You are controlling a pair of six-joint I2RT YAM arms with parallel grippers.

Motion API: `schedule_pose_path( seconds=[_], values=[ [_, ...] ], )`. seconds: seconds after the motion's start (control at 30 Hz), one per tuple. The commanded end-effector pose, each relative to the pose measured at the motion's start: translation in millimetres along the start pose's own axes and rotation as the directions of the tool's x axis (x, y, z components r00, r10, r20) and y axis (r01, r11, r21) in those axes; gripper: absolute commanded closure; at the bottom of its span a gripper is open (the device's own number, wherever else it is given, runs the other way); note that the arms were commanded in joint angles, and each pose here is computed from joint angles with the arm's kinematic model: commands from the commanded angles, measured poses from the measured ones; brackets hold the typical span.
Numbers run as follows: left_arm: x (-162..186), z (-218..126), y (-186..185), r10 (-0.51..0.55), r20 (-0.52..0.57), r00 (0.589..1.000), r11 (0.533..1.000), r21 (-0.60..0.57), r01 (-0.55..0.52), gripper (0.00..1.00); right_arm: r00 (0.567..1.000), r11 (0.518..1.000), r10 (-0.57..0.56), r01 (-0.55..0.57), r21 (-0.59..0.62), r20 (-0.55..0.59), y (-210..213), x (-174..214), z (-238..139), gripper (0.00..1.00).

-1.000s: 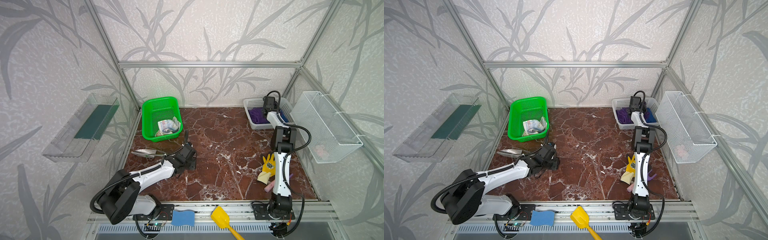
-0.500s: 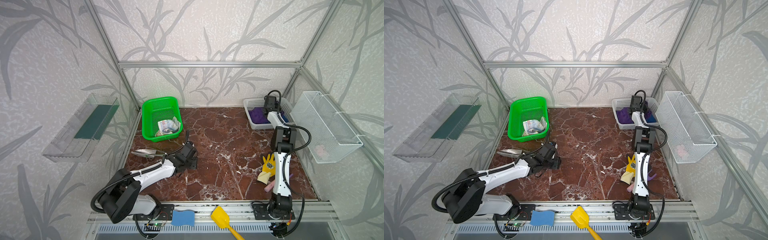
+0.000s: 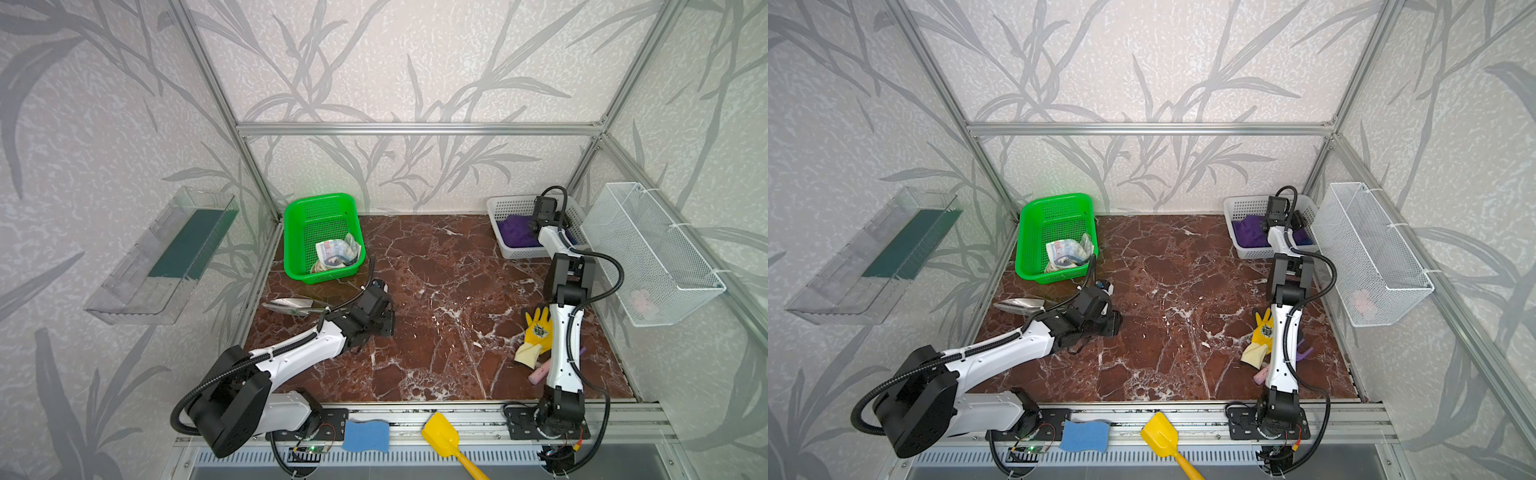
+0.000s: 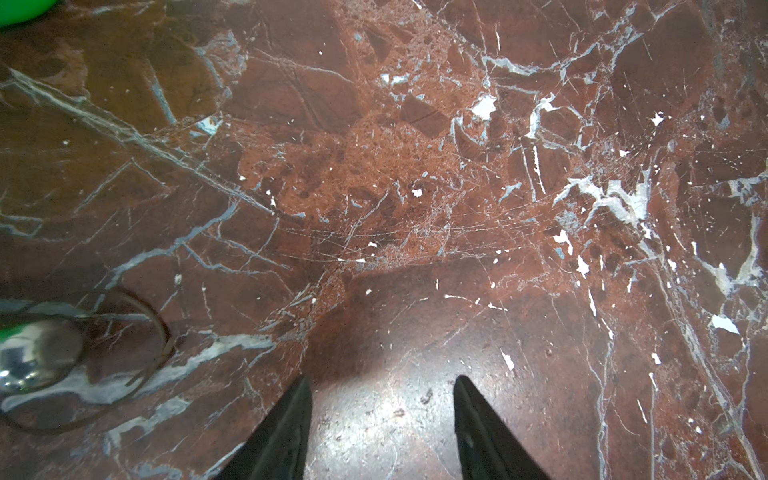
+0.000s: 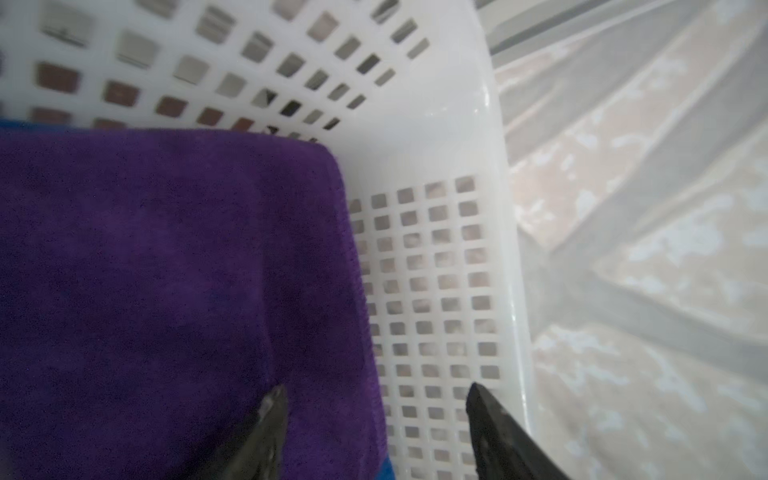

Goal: Fold and stack the towels
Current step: 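Press the purple towel flat in the white basket and open the right gripper, then reach the left gripper into the green basket while the right gripper withdraws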

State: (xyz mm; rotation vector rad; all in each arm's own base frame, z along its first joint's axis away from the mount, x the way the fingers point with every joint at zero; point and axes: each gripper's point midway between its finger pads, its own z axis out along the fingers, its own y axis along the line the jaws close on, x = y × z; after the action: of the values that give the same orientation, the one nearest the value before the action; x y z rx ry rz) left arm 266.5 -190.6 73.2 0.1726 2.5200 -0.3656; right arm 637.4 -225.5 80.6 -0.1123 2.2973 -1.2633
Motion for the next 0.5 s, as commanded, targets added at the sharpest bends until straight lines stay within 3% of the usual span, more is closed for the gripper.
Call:
schedule_pose_path(
  seconds=[0.0, 0.13, 0.37, 0.47],
  values=[
    [-4, -4, 2, 0.007, 0.036, 0.999, 1.0, -0.002, -0.007, 0.44, 0.995, 0.996, 0.069, -0.064, -0.057, 0.077, -15, -28, -36, 0.3],
    [-9, -7, 2, 0.014, 0.066, 0.998, 1.0, -0.003, -0.014, 0.43, 0.986, 0.992, 0.105, -0.093, -0.09, 0.133, -18, -47, -65, 0.29],
    [-32, -15, 4, 0.03, 0.169, 0.985, 0.999, -0.025, -0.026, 0.31, 0.964, 0.977, 0.158, -0.12, -0.179, 0.216, -15, -79, -127, 0.28],
    [-44, -20, 12, 0.044, 0.192, 0.98, 0.996, -0.086, -0.028, 0.26, 0.95, 0.964, 0.185, -0.126, -0.232, 0.252, -11, -92, -159, 0.27]
  ],
)
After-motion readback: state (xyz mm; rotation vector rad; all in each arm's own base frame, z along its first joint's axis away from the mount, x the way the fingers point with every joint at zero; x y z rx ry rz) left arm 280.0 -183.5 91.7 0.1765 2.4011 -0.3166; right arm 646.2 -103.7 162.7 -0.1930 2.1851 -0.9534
